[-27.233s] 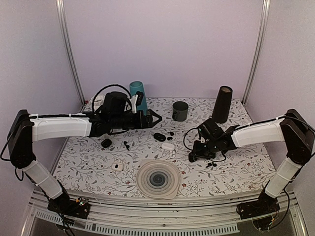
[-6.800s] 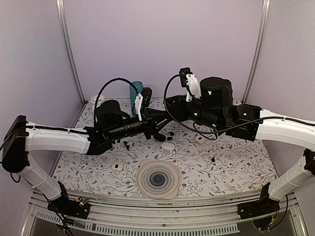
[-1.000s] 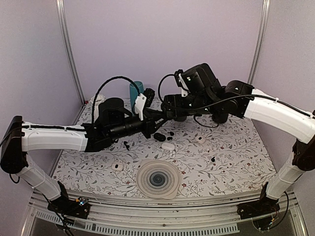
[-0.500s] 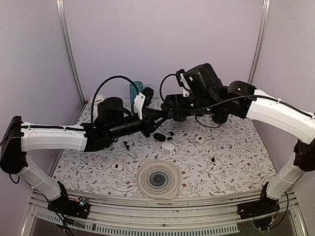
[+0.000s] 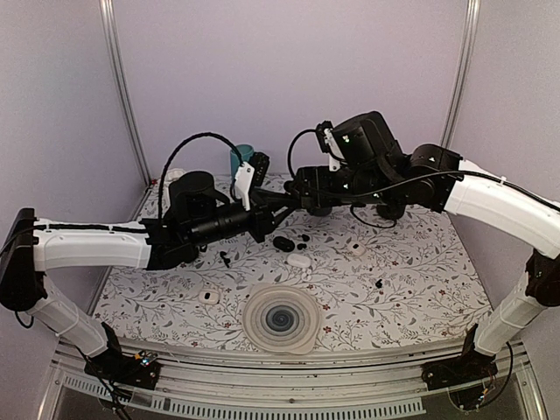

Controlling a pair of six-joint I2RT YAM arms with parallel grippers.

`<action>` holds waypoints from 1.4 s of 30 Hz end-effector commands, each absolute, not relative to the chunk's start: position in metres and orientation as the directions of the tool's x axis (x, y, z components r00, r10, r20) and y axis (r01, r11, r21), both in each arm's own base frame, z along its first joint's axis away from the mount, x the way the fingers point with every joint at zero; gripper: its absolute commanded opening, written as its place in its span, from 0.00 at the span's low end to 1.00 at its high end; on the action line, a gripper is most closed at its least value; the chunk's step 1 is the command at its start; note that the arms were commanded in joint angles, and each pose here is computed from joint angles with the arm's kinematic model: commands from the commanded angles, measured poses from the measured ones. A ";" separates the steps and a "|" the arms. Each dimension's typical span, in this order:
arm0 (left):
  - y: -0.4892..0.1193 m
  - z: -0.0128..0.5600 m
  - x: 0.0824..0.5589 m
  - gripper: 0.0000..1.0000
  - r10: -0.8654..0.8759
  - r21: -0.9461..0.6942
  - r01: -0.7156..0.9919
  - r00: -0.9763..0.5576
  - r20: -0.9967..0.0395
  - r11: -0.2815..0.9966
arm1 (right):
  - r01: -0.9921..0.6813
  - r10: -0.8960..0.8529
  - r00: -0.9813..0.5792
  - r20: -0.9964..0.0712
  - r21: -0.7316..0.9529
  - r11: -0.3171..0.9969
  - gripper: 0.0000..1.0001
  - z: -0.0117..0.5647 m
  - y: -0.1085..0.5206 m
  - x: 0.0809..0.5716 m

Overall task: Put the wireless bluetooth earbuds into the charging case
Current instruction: Adjust the left earbud in the left side groove of the charging case.

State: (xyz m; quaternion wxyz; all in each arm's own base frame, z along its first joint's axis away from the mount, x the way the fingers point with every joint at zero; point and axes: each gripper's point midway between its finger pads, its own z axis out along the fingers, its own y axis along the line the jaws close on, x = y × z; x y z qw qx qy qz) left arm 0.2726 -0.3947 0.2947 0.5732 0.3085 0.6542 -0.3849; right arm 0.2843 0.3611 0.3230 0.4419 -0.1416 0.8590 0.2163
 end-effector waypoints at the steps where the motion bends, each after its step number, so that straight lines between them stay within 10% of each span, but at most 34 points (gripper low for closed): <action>1: -0.386 0.328 0.267 0.00 -0.126 -0.144 0.862 -0.093 -0.988 0.487 | -0.402 -0.048 -0.574 -0.818 0.230 0.886 0.85 0.320 0.347 0.285; 42: -0.387 0.323 0.268 0.00 -0.121 -0.154 0.864 -0.108 -0.987 0.480 | -0.502 0.018 -0.468 -0.883 0.283 0.817 0.93 0.370 0.348 0.268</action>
